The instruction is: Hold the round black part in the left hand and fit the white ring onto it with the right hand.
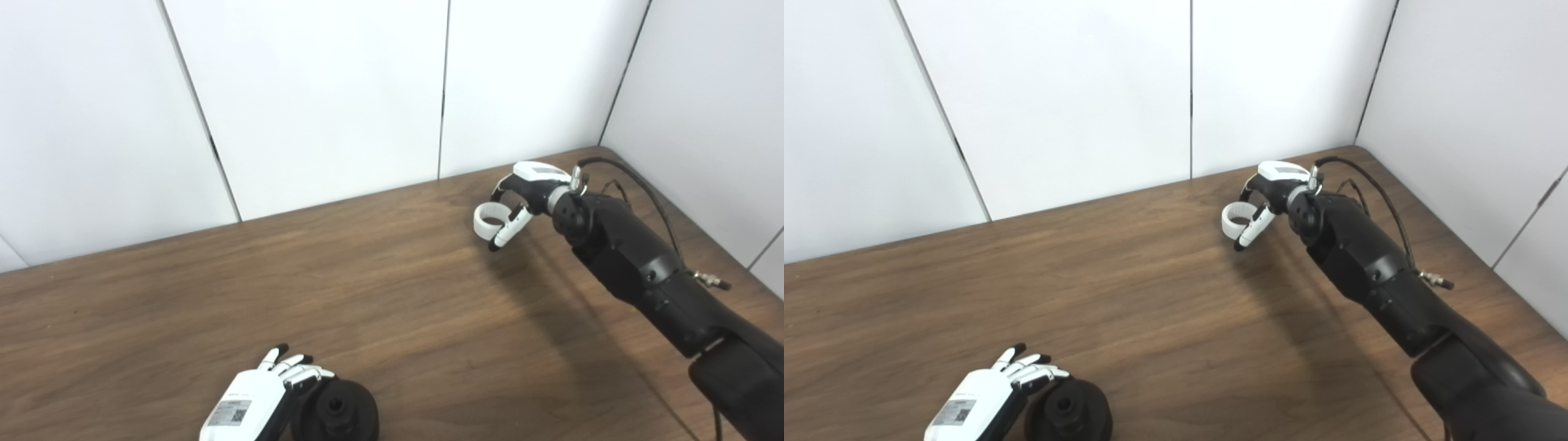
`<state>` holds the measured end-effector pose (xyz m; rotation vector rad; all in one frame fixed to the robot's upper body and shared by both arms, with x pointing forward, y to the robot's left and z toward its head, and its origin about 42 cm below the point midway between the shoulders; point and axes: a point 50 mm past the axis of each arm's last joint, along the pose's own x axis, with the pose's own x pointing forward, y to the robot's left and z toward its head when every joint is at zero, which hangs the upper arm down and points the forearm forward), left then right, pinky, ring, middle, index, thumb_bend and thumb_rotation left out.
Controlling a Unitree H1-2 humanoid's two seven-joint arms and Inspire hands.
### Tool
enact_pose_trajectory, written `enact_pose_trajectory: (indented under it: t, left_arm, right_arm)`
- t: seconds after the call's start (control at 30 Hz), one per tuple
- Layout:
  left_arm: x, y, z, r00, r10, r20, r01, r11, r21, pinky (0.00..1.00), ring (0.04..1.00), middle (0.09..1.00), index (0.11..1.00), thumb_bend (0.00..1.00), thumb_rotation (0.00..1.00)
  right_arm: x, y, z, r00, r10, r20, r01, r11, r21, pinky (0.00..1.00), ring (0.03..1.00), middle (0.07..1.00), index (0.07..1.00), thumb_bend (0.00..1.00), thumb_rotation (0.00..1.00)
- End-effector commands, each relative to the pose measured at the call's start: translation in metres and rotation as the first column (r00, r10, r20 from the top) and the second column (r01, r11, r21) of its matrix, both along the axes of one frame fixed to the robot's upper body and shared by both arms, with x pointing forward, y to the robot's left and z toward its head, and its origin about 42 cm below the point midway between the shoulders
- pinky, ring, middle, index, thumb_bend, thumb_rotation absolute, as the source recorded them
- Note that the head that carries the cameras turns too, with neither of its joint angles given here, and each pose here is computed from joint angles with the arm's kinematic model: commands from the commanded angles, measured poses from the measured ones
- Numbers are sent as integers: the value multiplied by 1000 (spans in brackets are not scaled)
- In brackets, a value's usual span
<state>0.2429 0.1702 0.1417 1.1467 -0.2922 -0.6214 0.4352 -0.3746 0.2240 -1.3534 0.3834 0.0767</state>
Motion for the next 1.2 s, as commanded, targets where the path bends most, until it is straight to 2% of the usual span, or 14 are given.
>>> enact_pose_trajectory:
  t: [0.0, 0.33, 0.57, 0.8, 0.97, 1.0, 1.03, 1.1, 1.17]
  left_arm:
    - [-8, 11, -18, 998, 18, -65, -11, 993, 119, 1000, 887, 782, 481, 526, 60]
    - [-8, 12, -18, 998, 15, -61, -7, 992, 127, 1000, 891, 785, 482, 526, 61]
    - [-7, 13, -17, 998, 11, -55, -4, 991, 130, 1000, 891, 785, 481, 526, 61]
    - [-6, 14, -17, 998, 7, -55, -1, 992, 125, 1000, 889, 782, 481, 526, 61]
    - [-6, 14, -16, 998, 8, -55, -1, 992, 129, 1000, 892, 785, 481, 526, 62]
    - [-6, 14, -16, 998, 8, -56, 0, 992, 130, 1000, 894, 787, 481, 526, 62]
    - [-6, 14, -16, 998, 7, -56, 0, 991, 133, 1000, 895, 788, 481, 526, 62]
    - [-6, 14, -16, 999, 5, -51, 2, 990, 140, 1000, 891, 787, 481, 526, 63]
    - [-7, 13, -16, 998, 7, -56, 0, 991, 135, 1000, 892, 788, 481, 526, 63]
  right_arm:
    - [9, -4, 32, 994, 0, 113, 1, 1000, -15, 930, 969, 889, 686, 904, 294]
    - [8, -3, 27, 992, -2, 127, 1, 1000, 7, 923, 950, 850, 610, 868, 205]
    - [8, 1, 25, 993, 0, 119, -2, 1000, 23, 916, 943, 834, 574, 865, 190]
    - [6, 5, 20, 993, 9, 114, -12, 999, 30, 898, 925, 827, 562, 913, 194]
    - [6, 6, 17, 992, 18, 122, -20, 1000, 21, 880, 919, 822, 545, 900, 179]
    - [6, 6, 17, 992, 18, 125, -21, 1000, 20, 878, 915, 820, 511, 679, 159]
    - [6, 6, 16, 992, 20, 127, -23, 1000, 21, 878, 913, 819, 500, 604, 153]
    - [6, 6, 14, 991, 29, 128, -31, 999, 12, 862, 886, 792, 487, 542, 140]
    - [6, 5, 13, 992, 43, 122, -42, 999, -10, 852, 867, 771, 484, 529, 136]
